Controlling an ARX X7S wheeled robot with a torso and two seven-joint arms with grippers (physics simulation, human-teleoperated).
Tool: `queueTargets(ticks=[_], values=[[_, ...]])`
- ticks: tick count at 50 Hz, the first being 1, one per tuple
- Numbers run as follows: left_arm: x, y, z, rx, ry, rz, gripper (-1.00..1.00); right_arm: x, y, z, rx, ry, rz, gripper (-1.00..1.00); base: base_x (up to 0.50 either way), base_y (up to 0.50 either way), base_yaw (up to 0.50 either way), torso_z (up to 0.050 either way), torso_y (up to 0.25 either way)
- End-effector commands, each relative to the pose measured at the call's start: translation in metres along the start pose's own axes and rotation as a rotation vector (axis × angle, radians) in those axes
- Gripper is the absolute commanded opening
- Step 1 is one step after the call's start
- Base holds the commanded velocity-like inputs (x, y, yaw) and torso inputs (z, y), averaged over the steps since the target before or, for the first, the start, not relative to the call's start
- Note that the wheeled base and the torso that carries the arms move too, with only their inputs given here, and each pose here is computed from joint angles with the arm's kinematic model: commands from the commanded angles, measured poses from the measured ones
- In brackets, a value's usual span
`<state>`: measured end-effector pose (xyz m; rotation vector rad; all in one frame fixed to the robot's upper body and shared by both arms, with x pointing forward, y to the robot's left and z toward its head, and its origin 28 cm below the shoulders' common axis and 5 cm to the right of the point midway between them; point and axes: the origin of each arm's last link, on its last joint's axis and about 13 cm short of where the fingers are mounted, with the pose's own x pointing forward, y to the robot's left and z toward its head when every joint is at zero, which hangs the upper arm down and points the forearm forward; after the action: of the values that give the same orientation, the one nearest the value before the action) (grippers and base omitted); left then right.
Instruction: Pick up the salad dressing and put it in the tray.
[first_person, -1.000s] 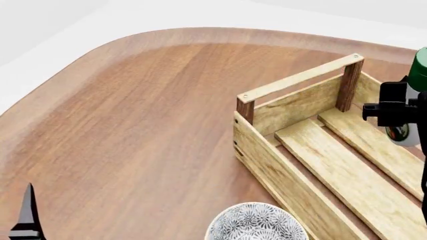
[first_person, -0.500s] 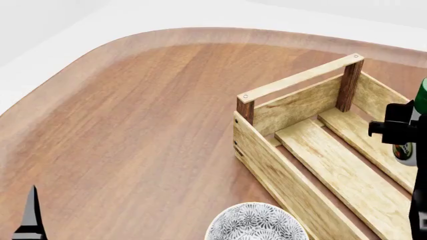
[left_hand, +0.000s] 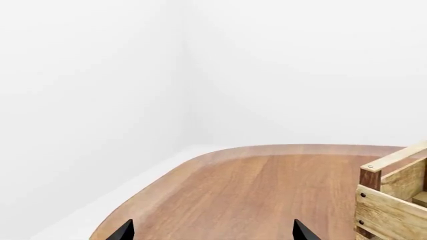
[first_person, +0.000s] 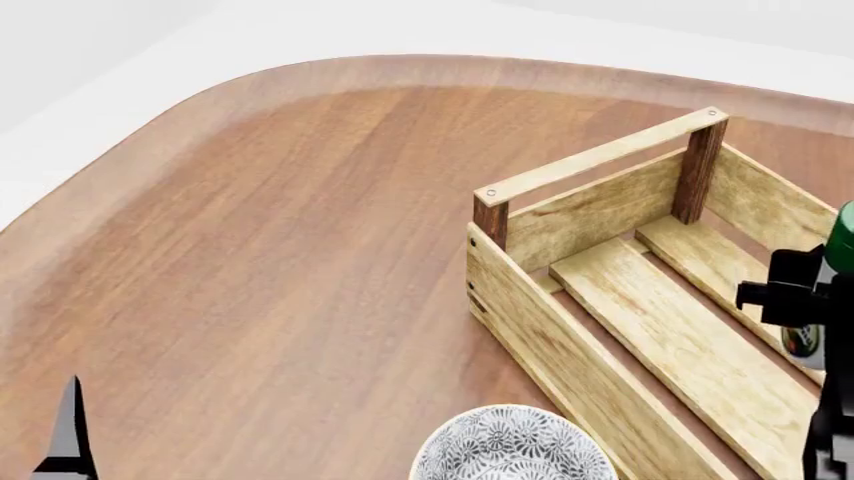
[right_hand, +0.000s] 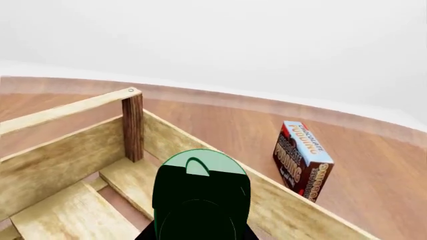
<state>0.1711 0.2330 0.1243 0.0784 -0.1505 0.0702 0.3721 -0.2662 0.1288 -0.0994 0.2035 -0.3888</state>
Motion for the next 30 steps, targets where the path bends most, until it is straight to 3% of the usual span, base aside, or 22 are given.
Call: queueTargets(ticks=[1,30], values=[[0.0,0.002,0.001,0.008,-0.019,0.012,1.0,0.005,0.007,-0.008,-0.012,-0.001,0.022,-1.0,0.0,0.0,0.0,0.0,0.0],[-0.001,0.002,0.002,0.01,-0.03,0.017,1.0,-0.001,0.017,-0.037,0.008,0.053,0.052,-1.0,0.0,0.0,0.0,0.0,0.001]])
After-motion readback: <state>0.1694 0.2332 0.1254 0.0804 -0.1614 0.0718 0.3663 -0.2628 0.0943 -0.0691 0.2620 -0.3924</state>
